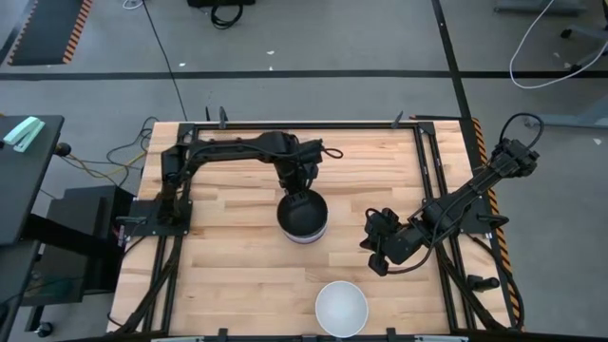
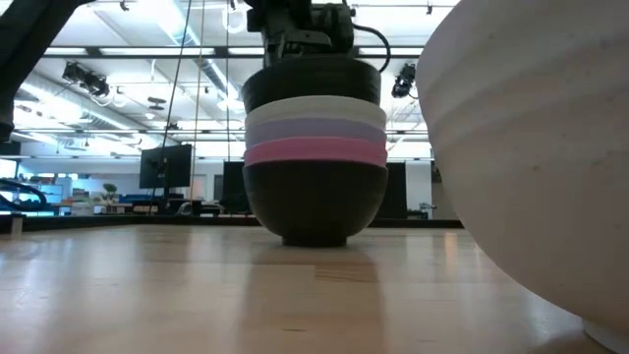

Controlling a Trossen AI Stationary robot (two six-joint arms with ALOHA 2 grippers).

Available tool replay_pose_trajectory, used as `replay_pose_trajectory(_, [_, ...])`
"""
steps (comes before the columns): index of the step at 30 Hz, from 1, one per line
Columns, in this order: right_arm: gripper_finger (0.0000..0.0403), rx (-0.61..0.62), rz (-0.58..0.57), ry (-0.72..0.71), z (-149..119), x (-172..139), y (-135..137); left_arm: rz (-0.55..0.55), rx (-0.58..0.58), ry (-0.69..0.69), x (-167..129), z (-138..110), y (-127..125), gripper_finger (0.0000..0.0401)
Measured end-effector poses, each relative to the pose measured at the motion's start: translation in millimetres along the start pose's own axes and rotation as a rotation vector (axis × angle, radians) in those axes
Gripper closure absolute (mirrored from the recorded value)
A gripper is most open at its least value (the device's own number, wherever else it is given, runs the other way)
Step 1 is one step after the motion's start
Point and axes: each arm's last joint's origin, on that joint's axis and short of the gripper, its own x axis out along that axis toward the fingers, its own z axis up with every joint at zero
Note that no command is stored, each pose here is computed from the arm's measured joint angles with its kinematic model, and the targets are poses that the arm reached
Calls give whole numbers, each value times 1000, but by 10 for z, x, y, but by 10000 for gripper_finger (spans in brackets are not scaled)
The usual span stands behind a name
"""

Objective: Nest bowls inside each other
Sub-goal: Stack the black bowl on top of the white bowl

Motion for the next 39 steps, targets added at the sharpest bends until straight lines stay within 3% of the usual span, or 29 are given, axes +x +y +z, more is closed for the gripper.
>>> replay_pose_trajectory(15, [387, -5, -12, 17, -17, 39, 6, -31, -17, 22, 11, -12, -1, 365])
replay_pose_trajectory(26, [367, -4, -11, 17, -16, 39, 6, -73, 4, -113, -441, 153, -215, 323])
replay_pose_trajectory(39, [366, -8, -11, 16, -16, 39, 6, -32, -61, -27, -386, 98, -145, 279])
